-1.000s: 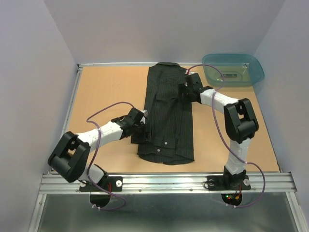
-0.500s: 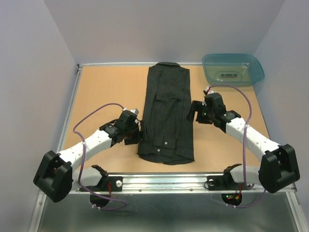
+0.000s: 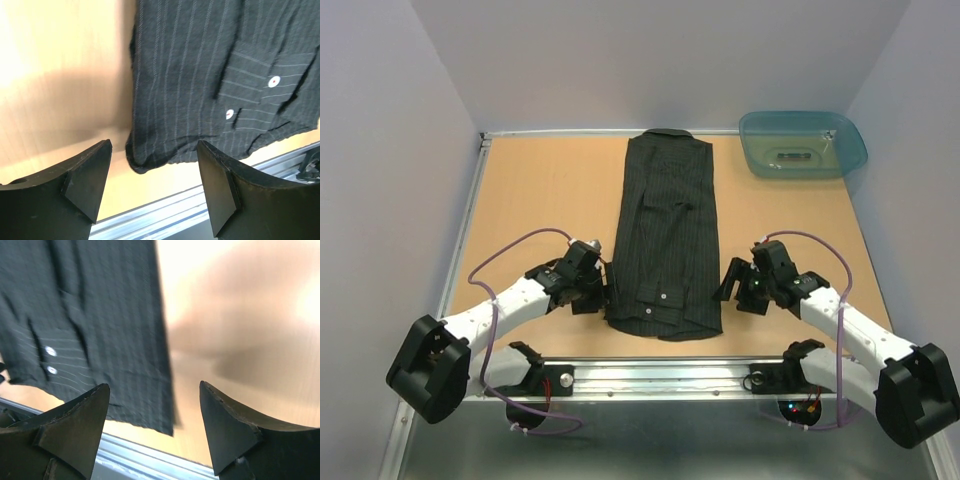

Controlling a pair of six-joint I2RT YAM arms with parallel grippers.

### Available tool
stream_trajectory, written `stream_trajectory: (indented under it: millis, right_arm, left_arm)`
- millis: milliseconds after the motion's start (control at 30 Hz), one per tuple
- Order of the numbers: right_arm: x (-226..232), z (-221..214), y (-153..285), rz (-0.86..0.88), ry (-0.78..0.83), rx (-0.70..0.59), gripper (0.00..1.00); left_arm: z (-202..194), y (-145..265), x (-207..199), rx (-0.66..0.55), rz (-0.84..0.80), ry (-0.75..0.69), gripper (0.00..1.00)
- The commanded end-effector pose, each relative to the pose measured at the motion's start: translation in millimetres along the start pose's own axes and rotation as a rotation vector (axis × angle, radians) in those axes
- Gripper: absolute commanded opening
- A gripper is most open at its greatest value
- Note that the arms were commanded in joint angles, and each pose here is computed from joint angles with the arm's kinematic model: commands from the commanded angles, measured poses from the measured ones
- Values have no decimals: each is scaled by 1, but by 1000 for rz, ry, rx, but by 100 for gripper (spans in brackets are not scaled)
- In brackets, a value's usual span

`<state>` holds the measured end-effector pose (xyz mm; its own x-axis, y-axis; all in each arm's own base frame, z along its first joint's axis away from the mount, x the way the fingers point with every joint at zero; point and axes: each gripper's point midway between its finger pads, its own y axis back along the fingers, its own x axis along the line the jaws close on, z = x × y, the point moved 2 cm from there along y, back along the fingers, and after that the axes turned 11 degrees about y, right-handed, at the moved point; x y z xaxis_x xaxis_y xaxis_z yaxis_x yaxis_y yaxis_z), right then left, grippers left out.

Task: Fold and stack the long sleeve shirts
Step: Fold the shirt

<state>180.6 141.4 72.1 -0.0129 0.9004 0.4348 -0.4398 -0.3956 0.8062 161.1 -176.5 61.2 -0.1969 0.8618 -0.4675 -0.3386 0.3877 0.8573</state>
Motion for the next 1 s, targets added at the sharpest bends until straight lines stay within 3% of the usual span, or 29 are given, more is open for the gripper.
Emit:
stream_trajectory:
  millis: [0, 267, 467, 667, 867, 967]
  right_arm:
    - [-13, -31, 1, -37, -74, 96, 77]
    - [-11, -54, -8, 2, -70, 261, 75]
    - [-5, -58, -14, 50, -60, 291, 70]
    - [-3, -57, -15, 62, -58, 292, 40]
    - [1, -47, -13, 70, -32, 260, 11]
    - [8, -38, -9, 83, -16, 240, 1]
  left_arm:
    - [-4, 0, 9, 5, 31, 23, 80]
    - [-15, -20, 16, 79, 50, 24, 78]
    - [-20, -28, 14, 123, 40, 3, 67]
    - [-17, -22, 8, 112, 12, -8, 41]
    - [-14, -19, 2, 106, -8, -15, 0]
    - [-13, -13, -2, 103, -19, -17, 0]
